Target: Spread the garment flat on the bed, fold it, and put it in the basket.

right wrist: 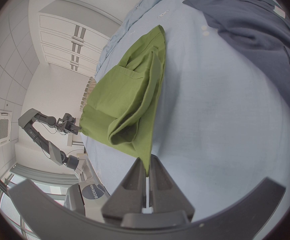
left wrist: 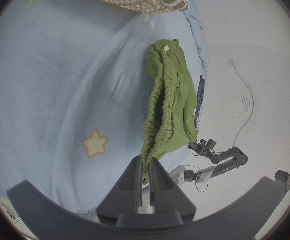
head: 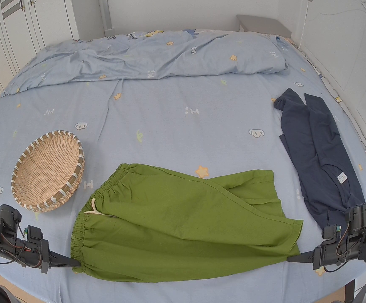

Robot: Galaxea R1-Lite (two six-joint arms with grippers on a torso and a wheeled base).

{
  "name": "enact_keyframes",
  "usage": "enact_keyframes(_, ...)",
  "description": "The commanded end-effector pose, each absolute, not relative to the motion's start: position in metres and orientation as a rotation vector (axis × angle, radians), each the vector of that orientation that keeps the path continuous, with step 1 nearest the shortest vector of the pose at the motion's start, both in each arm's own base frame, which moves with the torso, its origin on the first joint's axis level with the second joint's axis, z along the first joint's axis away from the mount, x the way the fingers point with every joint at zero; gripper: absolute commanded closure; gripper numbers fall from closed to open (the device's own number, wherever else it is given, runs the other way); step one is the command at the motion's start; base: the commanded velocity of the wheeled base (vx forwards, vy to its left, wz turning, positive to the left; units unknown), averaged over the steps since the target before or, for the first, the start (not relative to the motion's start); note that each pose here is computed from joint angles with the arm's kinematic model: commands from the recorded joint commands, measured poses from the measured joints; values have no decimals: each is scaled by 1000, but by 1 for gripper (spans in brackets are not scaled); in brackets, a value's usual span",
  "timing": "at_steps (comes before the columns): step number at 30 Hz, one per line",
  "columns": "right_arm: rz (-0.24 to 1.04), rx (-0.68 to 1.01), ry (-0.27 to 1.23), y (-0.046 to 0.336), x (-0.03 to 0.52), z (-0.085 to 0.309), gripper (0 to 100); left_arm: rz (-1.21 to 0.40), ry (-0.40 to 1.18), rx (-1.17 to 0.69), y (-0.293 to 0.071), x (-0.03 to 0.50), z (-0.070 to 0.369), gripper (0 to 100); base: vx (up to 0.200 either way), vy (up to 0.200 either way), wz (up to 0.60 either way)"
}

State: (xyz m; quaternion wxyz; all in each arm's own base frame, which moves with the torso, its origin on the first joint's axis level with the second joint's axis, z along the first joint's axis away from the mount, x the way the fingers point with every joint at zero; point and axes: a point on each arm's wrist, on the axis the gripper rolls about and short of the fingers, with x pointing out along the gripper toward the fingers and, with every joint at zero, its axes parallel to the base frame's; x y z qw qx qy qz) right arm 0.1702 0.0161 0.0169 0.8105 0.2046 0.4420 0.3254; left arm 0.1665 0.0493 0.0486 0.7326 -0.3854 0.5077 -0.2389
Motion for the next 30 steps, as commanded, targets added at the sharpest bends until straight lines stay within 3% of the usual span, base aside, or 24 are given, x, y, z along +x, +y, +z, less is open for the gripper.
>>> enact_keyframes(1,653,458,946,9,160,20,100,-522,1125,-819,49,167,53,100,0,0,0)
enact_keyframes(12,620,494,1020,6,148,20,100,-519,1281,-743,30,158,48,100,0,0,0)
enact_keyframes(30,568,554,1115,2,133,20,100,-496,1333,-742,29,153,50,100,0,0,0)
